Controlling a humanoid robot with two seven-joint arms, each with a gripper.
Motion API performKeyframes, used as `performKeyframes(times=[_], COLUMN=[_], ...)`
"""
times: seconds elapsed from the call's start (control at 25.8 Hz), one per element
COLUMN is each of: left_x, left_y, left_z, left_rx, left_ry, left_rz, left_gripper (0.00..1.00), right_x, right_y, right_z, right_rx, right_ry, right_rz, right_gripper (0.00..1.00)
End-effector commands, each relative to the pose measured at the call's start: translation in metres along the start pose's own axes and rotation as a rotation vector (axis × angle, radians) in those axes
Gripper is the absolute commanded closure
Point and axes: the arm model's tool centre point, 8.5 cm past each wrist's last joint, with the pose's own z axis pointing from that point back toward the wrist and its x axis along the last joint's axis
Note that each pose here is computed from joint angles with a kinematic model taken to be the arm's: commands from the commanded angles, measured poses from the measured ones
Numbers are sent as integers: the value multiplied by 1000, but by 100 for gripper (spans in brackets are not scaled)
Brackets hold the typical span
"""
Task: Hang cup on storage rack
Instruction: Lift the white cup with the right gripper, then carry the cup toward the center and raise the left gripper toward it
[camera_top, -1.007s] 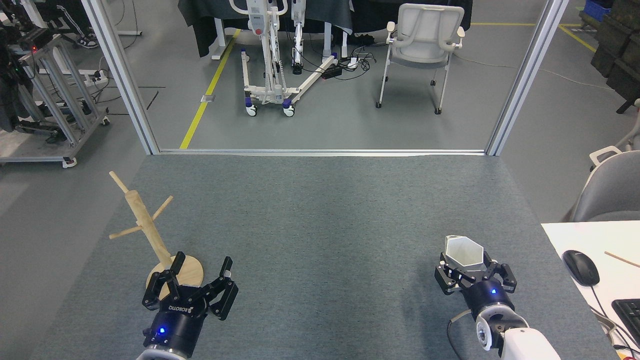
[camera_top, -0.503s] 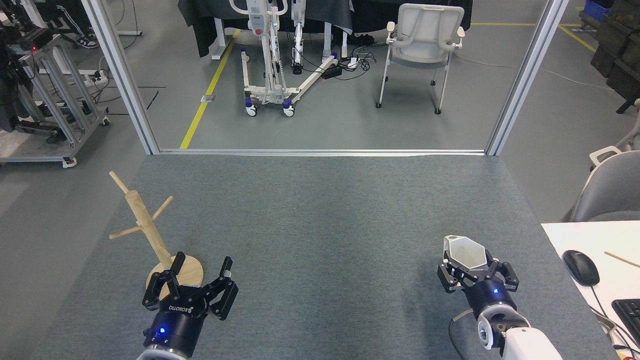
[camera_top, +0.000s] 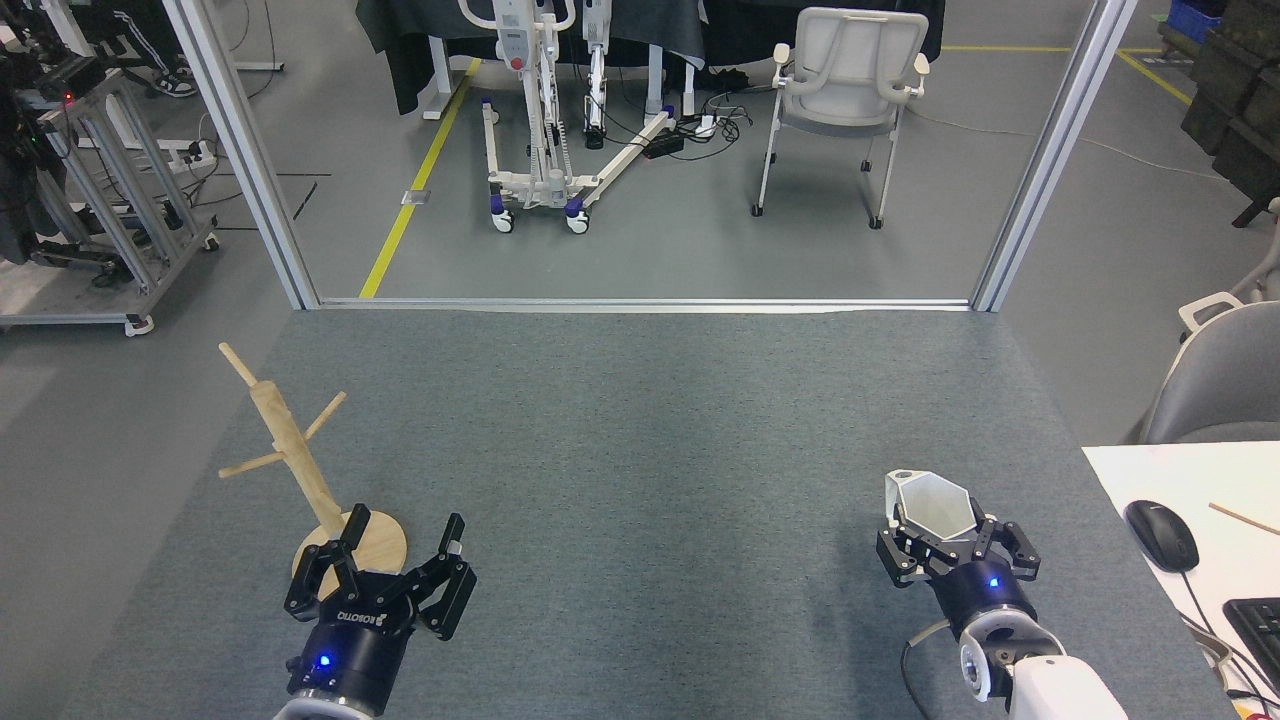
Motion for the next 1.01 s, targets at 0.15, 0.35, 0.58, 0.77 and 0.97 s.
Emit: performKeyframes(times=[0.15, 0.35, 0.58, 0.77, 0.97], left_x=[0, 1, 0, 0, 2], left_y=[1, 1, 2, 3, 2], left_z=[0, 0, -1, -2, -2], left_rx=[2, 4, 7, 7, 3], left_ry=[-1, -3, 0, 2, -20], left_rz=[0, 0, -1, -2, 2], left_gripper=[1, 1, 1, 1, 1], right_x=[1, 2, 11, 30, 65], right_y=[-21, -54, -88, -105, -123], right_z=[-2, -13, -21, -20, -26], right_rx=[-46, -117, -181, -222, -262], right_ry=[-84, -98, -227, -334, -379], right_rz=[24, 33, 40, 39, 7], right_gripper=[72, 72, 76, 77, 79])
